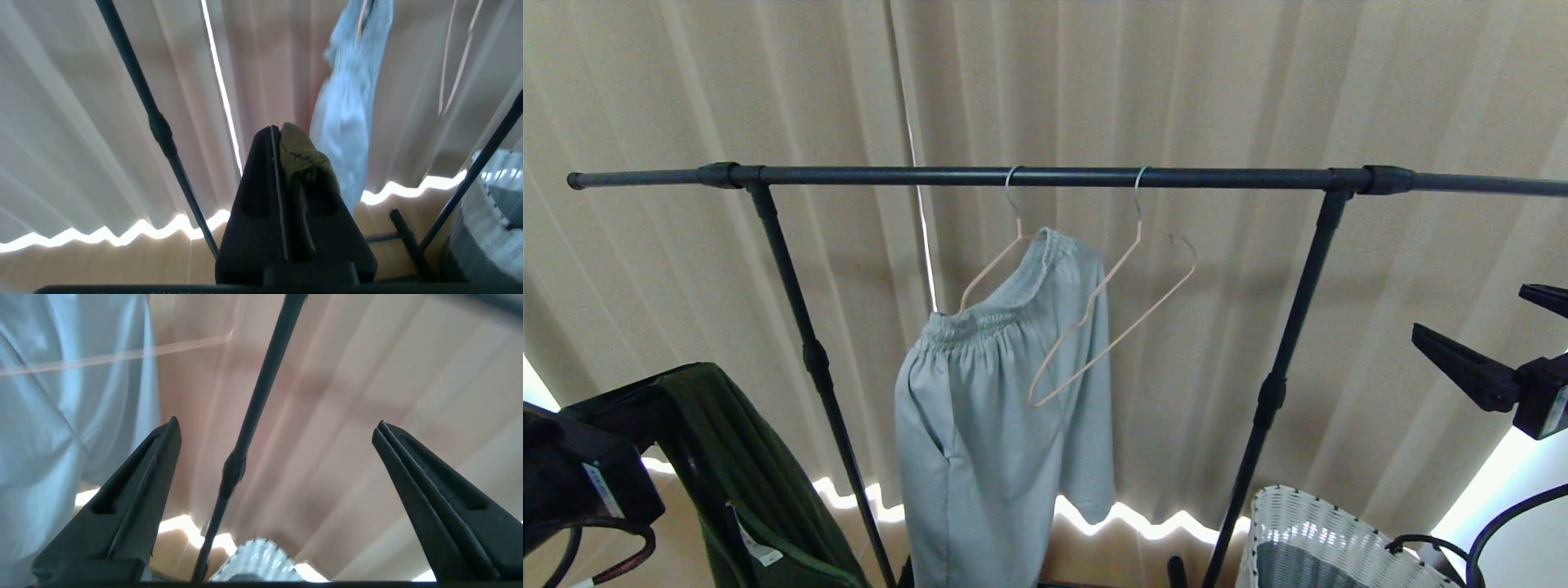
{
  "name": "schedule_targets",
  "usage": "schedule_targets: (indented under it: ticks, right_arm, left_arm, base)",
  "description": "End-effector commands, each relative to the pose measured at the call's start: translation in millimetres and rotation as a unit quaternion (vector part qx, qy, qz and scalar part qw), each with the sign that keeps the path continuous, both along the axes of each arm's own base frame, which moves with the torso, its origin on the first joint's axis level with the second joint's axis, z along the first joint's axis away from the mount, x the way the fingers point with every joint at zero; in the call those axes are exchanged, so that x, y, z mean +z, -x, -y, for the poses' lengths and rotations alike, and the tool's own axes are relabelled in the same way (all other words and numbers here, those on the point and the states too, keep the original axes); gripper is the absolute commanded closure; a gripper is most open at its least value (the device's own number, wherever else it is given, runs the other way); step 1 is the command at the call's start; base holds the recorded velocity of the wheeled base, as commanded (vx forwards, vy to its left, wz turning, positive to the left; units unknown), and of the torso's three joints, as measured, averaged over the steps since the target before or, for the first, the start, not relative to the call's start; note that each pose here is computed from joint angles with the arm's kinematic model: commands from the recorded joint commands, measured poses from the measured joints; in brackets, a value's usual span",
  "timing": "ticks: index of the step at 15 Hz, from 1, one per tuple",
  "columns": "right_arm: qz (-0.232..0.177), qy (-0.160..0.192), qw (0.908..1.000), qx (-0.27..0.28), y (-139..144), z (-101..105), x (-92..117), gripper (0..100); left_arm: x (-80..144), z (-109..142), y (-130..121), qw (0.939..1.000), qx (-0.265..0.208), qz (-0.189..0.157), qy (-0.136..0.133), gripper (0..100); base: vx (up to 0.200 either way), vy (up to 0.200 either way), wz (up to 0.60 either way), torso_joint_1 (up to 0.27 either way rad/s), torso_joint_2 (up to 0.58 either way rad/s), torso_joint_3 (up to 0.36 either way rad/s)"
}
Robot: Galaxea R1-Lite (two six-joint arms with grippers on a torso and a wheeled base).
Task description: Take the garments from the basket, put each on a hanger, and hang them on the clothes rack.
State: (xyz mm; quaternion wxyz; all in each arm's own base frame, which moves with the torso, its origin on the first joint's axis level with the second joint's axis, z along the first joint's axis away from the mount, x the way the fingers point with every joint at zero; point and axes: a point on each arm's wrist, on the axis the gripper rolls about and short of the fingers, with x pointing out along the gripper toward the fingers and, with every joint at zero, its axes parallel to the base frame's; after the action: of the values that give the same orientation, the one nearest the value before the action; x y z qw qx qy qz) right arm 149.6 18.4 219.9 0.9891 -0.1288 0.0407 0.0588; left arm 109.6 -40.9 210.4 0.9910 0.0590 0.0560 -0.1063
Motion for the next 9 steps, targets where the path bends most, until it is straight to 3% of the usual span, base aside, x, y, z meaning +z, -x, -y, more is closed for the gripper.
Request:
schedule_targets:
  ticks: [1, 3, 6, 9]
  right_arm:
    - [-0.001, 0.005, 1.0000, 0.001, 0, 0, 0, 0]
    - [-0.027, 0.009, 0.9996, -0.004, 0, 1, -4, 0]
    - [-0.097, 0.014, 0.9948, -0.029, 0, 8, -1, 0]
    - [-0.121, 0.016, 0.9916, -0.041, 1, 11, -5, 0]
  left_arm:
    - [0, -1, 1, 1.0000, 0.004, 0.002, 0.001, 100]
    - [0, -2, 1, 1.0000, 0.004, 0.003, 0.001, 100]
    - [0, -1, 1, 1.0000, 0.004, 0.002, 0.000, 100]
    - [-1, -1, 2, 0.9999, -0.011, 0.001, 0.001, 100]
  base:
    - [0.000, 0.000, 0.00, 0.163, -0.41, -0.232]
    - [0.000, 0.000, 0.00, 0.081, -0.18, -0.103]
    - [0.000, 0.000, 0.00, 0.012, -0.02, -0.015]
    - [0.000, 0.000, 0.00, 0.000, 0.00, 0.000]
